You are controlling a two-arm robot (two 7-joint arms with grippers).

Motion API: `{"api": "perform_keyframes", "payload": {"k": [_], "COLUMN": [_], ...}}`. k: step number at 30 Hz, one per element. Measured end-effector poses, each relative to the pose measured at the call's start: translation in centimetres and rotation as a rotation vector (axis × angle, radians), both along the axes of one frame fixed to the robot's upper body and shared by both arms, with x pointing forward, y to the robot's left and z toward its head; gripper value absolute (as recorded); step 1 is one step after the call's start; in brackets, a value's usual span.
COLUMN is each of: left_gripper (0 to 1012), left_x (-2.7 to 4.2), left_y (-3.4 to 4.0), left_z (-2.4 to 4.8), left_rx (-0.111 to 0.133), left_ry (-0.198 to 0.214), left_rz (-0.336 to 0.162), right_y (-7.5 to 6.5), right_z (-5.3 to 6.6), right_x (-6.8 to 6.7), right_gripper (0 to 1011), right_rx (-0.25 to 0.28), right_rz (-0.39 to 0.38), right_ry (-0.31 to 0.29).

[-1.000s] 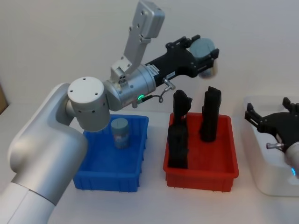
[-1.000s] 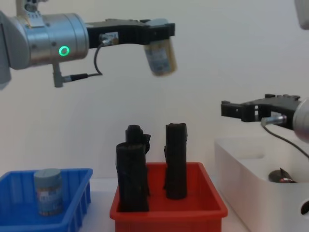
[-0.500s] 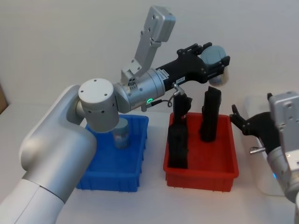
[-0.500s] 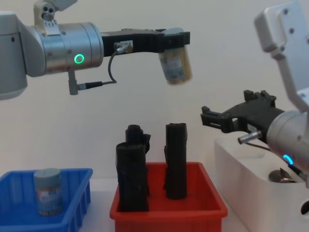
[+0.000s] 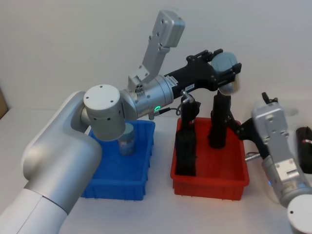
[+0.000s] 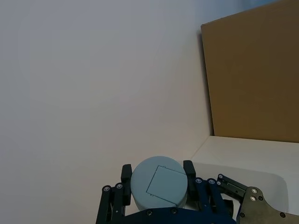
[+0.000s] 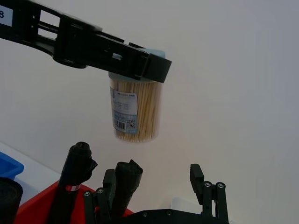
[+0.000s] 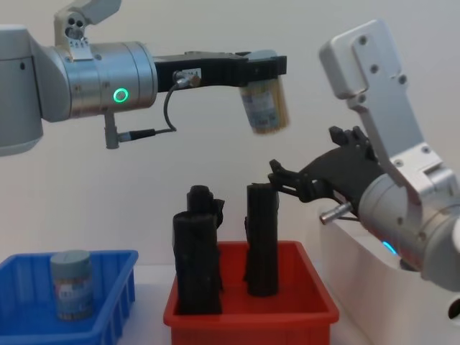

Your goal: Pick the cotton swabs from the blue box and place them into the white box.

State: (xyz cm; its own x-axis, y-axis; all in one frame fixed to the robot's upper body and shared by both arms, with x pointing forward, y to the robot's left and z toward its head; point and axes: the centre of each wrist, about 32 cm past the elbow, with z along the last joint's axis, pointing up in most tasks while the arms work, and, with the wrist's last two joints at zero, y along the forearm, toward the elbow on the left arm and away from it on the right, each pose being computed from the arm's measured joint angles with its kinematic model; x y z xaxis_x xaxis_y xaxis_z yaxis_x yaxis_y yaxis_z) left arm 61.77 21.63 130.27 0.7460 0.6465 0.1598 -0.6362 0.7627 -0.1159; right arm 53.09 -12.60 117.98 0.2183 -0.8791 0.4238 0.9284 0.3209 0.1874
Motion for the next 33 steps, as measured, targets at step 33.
{"api": "perform_keyframes", "payload": {"k": [33], "left_gripper": [671], "left_x": [-0.48], "left_y": [0.55], "left_z": [-1.16], "left_rx": [-0.01], "left_ry": [0.019], "left_rz": [0.017], "right_y": [2.4], "right_z": [0.6], "right_x": [0.3], "right_gripper": [1002], "right_rx": [-0.021], "right_rz": [0.026], "right_ry": [0.007]}}
